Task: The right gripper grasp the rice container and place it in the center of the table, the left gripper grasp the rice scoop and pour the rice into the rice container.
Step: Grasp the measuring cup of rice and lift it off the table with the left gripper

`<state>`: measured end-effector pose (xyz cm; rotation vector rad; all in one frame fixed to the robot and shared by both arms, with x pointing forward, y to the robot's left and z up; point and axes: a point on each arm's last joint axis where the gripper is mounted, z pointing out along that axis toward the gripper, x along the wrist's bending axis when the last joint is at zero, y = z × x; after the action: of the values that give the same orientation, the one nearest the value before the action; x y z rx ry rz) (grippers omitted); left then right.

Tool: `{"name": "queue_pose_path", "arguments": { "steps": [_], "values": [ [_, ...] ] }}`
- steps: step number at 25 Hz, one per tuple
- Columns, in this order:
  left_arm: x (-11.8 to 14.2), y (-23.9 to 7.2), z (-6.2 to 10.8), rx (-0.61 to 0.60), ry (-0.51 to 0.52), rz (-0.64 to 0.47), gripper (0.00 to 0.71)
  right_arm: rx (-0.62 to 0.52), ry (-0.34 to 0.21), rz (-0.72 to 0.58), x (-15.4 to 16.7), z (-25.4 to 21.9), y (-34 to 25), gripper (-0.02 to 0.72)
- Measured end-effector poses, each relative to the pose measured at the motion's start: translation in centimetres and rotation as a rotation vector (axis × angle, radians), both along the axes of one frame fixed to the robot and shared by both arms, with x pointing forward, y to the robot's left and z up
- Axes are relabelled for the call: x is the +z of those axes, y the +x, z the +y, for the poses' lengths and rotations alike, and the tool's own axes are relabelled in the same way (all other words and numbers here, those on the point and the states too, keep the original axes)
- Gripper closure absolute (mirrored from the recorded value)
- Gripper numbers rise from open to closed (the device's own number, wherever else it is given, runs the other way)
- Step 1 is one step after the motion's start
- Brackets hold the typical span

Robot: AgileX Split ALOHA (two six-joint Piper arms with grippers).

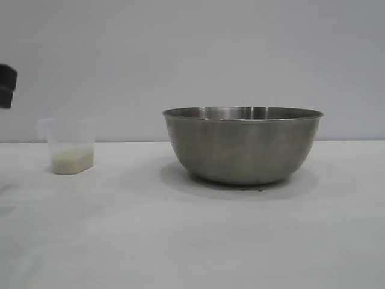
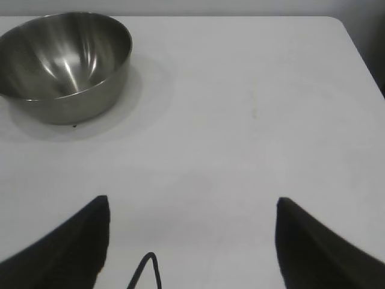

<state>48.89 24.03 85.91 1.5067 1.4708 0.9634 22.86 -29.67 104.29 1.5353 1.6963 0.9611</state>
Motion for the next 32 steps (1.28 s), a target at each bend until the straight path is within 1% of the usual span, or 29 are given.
{"name": "queue_pose_path", "arguments": {
  "steps": [1,2,3,4,6,8,11,12,16,20,25,30,32],
  "values": [
    [0.0,0.1,0.2,0.012,-0.031,0.002,0.296,0.0,0.0,0.0,0.0,0.0,0.0,0.232],
    [-0.1,0.2,0.5,0.019,-0.061,0.005,0.346,0.0,0.0,0.0,0.0,0.0,0.0,0.232],
    [-0.1,0.3,1.0,0.019,-0.081,0.004,0.331,0.0,0.0,0.0,0.0,0.0,0.0,0.232],
    [-0.1,0.5,1.6,0.02,-0.097,0.007,0.331,0.0,0.0,0.0,0.0,0.0,0.0,0.232],
    [-0.1,0.8,2.7,-0.023,-0.128,0.011,0.331,0.0,0.0,0.0,0.0,0.0,0.0,0.232],
    [0.0,1.2,4.2,-0.064,-0.138,0.006,0.331,0.0,0.0,0.0,0.0,0.0,0.0,0.232],
    [0.4,2.1,5.6,-0.136,-0.133,-0.024,0.331,0.0,0.0,0.0,0.0,0.0,0.0,0.232],
    [0.6,2.6,5.8,-0.17,-0.126,-0.04,0.331,0.0,0.0,0.0,0.0,0.0,0.0,0.232],
    [1.9,4.8,6.0,-0.283,-0.089,-0.121,0.331,0.0,0.0,0.0,0.0,0.0,0.0,0.232],
    [2.3,6.3,5.7,-0.368,-0.035,-0.117,0.331,0.0,0.0,0.0,0.0,0.0,0.0,0.232],
    [2.3,6.9,5.9,-0.371,-0.01,-0.096,0.331,0.0,0.0,0.0,0.0,0.0,0.0,0.232],
    [0.5,7.0,6.0,-0.358,-0.01,-0.041,0.331,0.0,0.0,0.0,0.0,0.0,0.0,0.232],
    [-0.1,7.1,6.1,-0.352,-0.015,-0.038,0.331,0.0,0.0,0.0,0.0,0.0,0.0,0.232]
  ]
}}
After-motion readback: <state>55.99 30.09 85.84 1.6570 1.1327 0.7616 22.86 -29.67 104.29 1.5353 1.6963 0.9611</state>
